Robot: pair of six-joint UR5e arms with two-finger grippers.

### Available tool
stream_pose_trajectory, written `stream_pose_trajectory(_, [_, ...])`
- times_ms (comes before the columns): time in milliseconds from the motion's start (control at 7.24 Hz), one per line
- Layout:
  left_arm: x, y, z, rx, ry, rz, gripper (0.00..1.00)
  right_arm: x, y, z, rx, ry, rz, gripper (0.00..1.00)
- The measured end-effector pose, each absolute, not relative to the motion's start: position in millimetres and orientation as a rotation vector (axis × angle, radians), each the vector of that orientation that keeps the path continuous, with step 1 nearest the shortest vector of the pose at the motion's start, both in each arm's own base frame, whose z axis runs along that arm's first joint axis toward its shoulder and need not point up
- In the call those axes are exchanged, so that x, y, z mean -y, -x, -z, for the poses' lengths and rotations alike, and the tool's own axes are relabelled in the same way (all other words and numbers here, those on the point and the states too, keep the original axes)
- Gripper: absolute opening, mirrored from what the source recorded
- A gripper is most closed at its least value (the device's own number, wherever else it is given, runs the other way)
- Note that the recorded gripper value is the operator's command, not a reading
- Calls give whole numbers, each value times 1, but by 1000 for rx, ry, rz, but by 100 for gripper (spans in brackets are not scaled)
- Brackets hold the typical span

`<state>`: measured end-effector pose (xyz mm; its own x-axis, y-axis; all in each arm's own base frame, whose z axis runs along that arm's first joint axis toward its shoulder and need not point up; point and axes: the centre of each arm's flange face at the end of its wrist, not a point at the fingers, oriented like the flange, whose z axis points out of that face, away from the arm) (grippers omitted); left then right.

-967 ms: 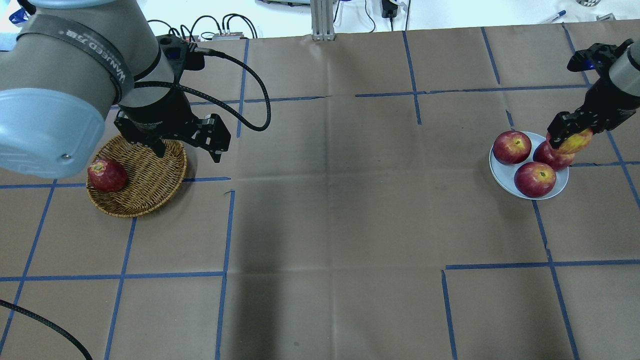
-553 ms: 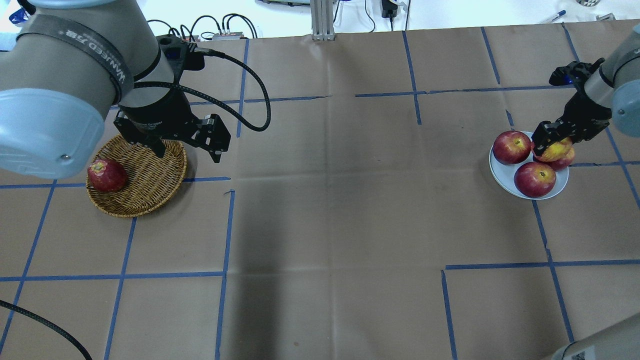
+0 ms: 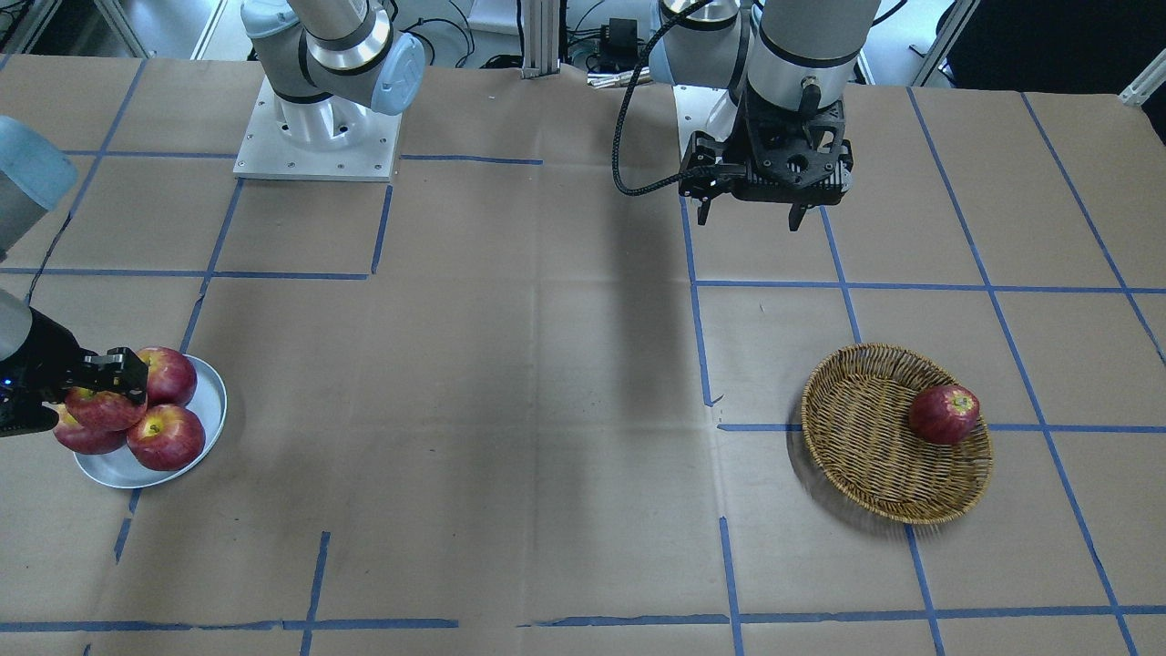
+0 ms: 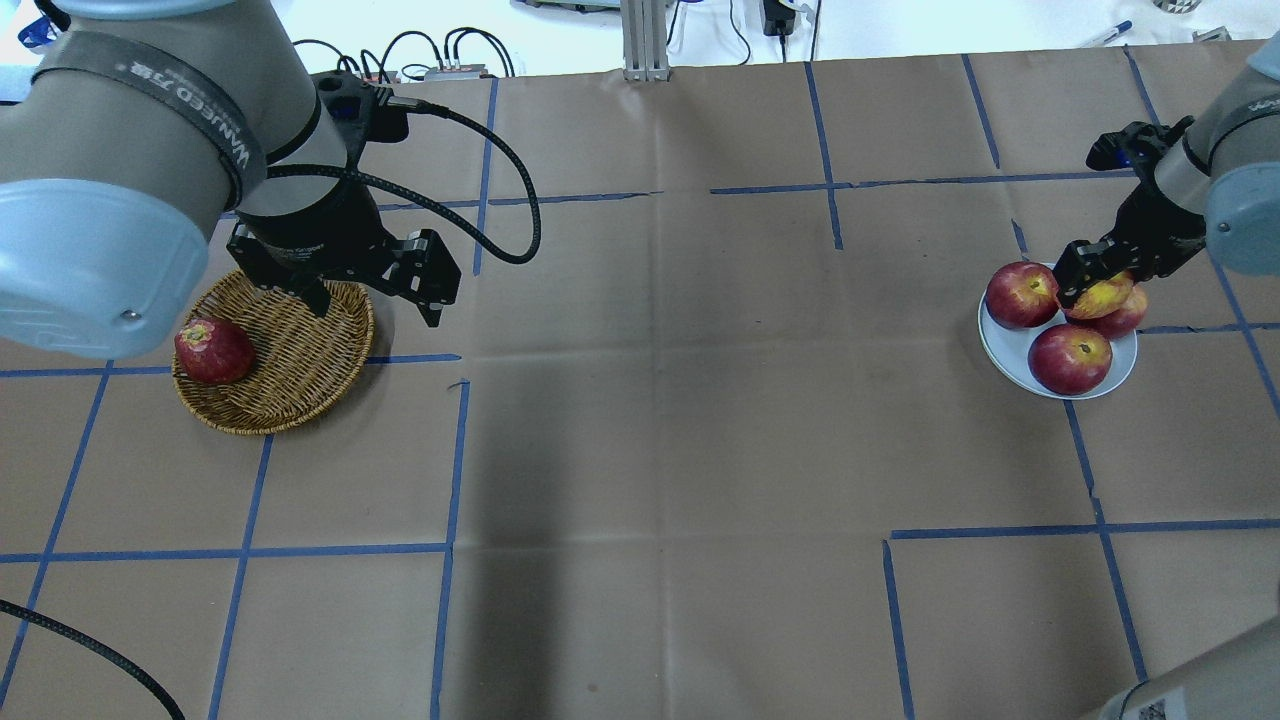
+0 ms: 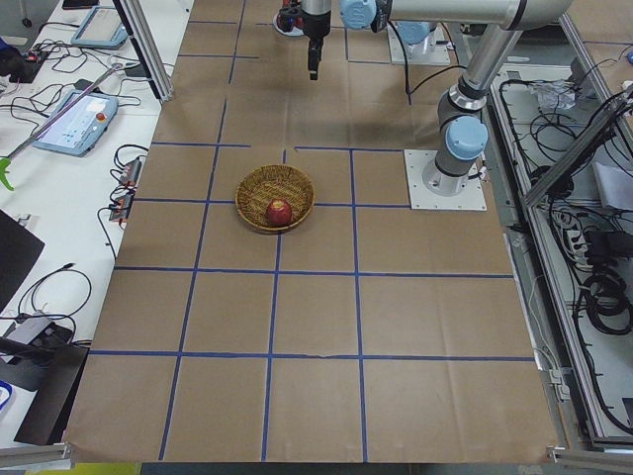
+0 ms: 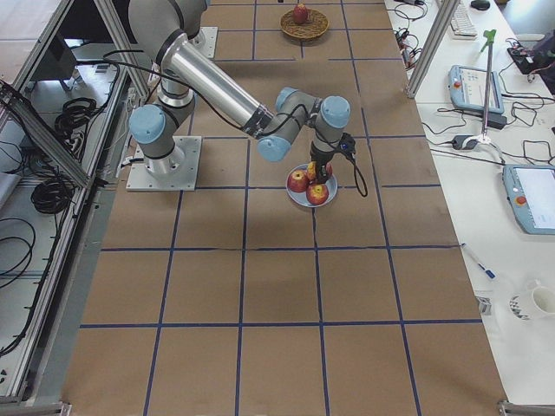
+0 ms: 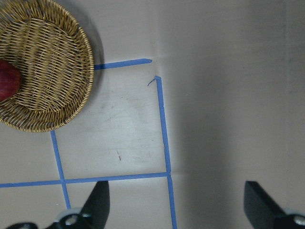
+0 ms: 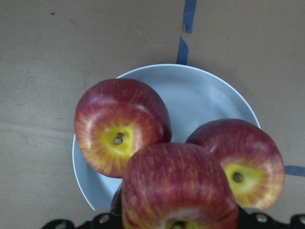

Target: Transfer apple from basket to plate

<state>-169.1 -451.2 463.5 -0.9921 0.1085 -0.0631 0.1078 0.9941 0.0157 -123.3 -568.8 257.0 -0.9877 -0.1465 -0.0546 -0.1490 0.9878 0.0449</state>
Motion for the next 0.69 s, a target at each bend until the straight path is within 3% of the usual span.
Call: stream_pose_trajectory(691, [450,171,-465,-3095,-168,-14,99,569,123,-257,-3082,229,-74,51])
